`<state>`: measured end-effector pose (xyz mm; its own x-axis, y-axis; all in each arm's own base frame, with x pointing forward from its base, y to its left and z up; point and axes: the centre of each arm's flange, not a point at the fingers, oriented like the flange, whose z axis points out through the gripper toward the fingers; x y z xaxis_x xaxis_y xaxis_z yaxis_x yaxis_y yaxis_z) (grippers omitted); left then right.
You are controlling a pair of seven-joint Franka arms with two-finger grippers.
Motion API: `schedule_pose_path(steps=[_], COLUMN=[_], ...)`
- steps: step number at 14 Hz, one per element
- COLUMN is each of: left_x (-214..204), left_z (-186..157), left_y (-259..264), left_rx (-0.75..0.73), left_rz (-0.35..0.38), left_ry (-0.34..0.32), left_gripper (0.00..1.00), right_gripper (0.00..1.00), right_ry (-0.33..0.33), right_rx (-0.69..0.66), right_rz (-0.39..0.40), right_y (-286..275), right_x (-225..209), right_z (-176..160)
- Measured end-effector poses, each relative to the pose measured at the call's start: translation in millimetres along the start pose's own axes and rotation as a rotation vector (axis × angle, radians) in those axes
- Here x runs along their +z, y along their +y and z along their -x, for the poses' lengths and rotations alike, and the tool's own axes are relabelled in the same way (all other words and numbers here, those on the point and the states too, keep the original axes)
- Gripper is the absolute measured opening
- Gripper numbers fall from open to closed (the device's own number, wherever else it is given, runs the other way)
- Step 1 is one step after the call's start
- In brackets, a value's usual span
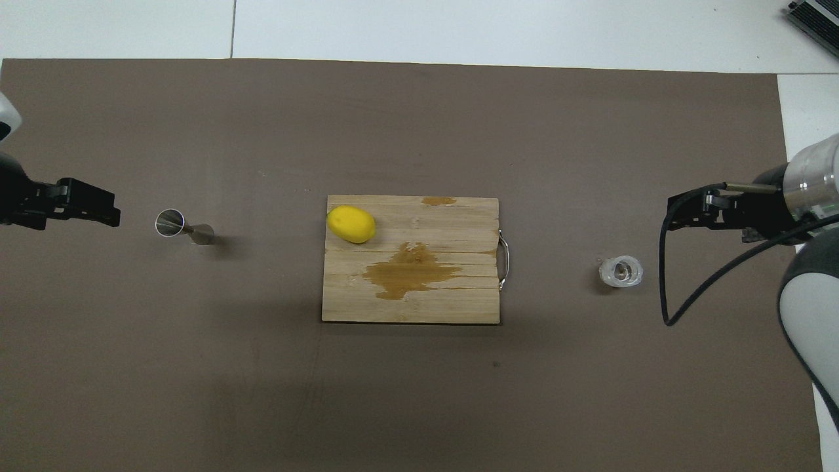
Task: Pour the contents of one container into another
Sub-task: 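Open the left gripper and move it toward the small metal cup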
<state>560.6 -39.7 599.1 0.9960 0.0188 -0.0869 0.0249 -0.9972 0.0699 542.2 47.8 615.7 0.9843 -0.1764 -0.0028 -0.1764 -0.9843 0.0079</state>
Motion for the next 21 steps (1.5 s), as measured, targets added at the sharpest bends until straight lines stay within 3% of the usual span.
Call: schedule_pose_path(steps=[4, 10, 15, 21], left_x=[26.6, 70.0, 112.2, 166.8], left_z=[-16.4, -41.6, -57.8, -73.4], left_y=[-10.8, -93.2, -122.1, -178.2], left_rx=[-0.129, -0.412, -0.670, -0.945], left_rz=[0.047, 0.231, 0.311, 0.515], left_ry=[-0.055, -0.156, -0.267, -0.415], left_gripper=[1.00, 1.00, 1.00, 1.00], right_gripper=[1.00, 1.00, 1.00, 1.00], right_ry=[0.000, 0.000, 0.000, 0.000], right_rx=[0.000, 0.000, 0.000, 0.000], right_rz=[0.000, 0.000, 0.000, 0.000], right_y=[0.0, 0.0, 0.0, 0.0], right_x=[0.0, 0.0, 0.0, 0.0], right_z=[0.0, 0.0, 0.0, 0.0])
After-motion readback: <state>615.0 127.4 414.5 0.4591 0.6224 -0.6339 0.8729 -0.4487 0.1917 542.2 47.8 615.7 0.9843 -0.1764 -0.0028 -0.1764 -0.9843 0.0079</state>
